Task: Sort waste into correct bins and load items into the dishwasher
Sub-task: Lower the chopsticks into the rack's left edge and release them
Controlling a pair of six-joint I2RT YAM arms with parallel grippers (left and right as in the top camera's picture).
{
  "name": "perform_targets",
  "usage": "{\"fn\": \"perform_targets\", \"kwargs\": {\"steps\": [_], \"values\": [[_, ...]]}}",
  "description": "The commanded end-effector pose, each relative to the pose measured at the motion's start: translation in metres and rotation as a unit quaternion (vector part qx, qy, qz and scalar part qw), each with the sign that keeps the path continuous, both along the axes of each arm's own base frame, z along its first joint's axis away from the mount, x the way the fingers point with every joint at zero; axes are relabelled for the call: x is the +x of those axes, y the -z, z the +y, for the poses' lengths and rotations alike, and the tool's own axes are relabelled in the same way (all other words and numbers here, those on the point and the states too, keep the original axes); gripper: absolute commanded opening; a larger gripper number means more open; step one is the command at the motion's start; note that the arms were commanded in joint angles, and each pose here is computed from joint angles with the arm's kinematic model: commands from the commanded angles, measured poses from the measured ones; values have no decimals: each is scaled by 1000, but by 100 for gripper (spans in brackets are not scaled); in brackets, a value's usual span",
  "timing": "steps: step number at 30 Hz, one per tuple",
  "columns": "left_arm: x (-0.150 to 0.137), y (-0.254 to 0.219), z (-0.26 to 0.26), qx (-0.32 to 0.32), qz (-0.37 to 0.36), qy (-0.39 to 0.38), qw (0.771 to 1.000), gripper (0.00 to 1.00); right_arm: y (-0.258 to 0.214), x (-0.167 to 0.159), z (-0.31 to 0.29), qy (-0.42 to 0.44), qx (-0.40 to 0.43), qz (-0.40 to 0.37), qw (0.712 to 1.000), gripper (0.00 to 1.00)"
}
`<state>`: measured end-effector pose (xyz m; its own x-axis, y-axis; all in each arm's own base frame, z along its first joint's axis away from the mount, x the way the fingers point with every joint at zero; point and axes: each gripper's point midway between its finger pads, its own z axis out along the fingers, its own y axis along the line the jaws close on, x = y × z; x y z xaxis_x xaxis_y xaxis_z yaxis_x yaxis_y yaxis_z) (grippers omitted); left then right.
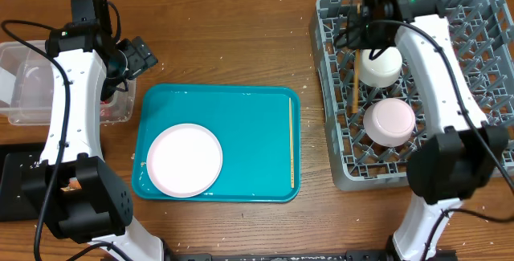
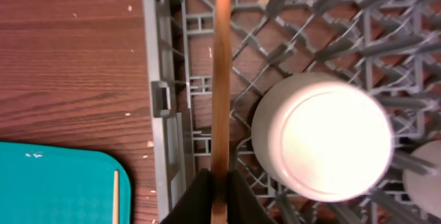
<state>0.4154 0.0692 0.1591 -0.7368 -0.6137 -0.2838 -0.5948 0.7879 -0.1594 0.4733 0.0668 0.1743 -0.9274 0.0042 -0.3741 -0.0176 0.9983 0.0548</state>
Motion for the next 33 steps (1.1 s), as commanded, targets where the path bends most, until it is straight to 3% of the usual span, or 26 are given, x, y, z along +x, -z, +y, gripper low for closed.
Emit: {"fn": "perform_targets", "kwargs": {"steps": [1,11,18,25,28,33], "values": [[3,-5,4,8,-7,-2,1000,100,13,3,3,-8,0,15,1000,18],[3,-5,4,8,-7,-2,1000,100,-18,-16,7,21,20,7,1000,42],[3,-5,4,8,-7,-2,1000,100,-49,-58,67,-48,116,32,992,44],[3,-5,4,8,-7,-2,1000,100,-6,-86,107,14,34,74,997,43],[3,-5,4,8,-7,-2,1000,100,27,-99,121,37,-2,83,996,57],[3,-5,4,8,-7,-2,1000,100,76,-122,139,38,-2,120,992,59]]}}
